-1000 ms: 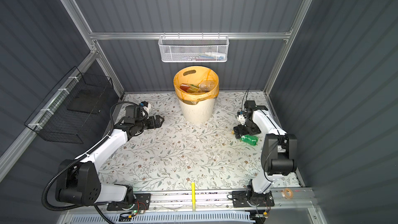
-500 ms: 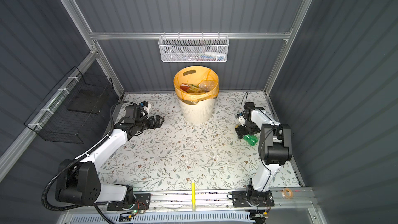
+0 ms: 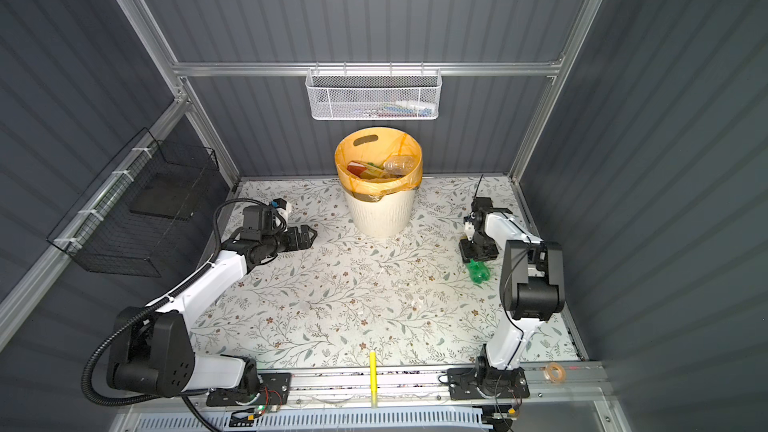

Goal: Throw the plastic bottles in the bin

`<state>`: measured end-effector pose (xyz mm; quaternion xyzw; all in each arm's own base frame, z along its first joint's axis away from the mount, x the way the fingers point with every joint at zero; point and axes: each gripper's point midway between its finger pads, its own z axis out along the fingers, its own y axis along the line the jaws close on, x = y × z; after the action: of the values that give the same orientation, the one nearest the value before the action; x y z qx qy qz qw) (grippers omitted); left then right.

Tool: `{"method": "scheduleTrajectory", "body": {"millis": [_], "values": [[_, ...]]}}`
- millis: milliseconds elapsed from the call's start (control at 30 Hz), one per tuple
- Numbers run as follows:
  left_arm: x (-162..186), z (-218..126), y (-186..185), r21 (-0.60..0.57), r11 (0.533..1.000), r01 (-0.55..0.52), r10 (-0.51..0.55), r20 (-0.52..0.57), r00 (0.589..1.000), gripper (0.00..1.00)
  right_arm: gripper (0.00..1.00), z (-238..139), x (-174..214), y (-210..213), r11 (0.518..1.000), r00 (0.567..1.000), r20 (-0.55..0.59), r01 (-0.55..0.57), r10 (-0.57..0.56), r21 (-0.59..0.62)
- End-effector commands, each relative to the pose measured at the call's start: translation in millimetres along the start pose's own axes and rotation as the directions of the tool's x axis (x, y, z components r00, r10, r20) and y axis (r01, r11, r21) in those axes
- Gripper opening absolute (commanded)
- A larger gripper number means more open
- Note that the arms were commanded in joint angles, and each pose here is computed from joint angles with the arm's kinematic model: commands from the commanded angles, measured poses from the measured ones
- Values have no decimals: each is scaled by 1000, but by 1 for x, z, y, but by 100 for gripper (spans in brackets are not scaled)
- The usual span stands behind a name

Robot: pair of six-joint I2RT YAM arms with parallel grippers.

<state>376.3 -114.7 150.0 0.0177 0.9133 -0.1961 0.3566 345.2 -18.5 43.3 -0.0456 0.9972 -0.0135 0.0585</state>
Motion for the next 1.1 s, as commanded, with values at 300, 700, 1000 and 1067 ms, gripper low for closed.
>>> {"method": "scheduleTrajectory", "body": {"millis": [300,700,1000,1067], "values": [[9,0,-1,22,999,43,-43,5,999,95,54,-40,18,31,771,770,191,-516,608,-373],[13,3,-2,32,996,79,-80,14,997,94,57,-84,17,39,610,611,217,-562,761,-558],[5,-4,-11,47,995,90,-92,48,995,96,99,-441,-161,124,560,559,483,41,673,-828],[-2,-15,-14,36,997,74,-76,75,994,99,99,-465,-175,117,567,523,506,52,686,-822]]}}
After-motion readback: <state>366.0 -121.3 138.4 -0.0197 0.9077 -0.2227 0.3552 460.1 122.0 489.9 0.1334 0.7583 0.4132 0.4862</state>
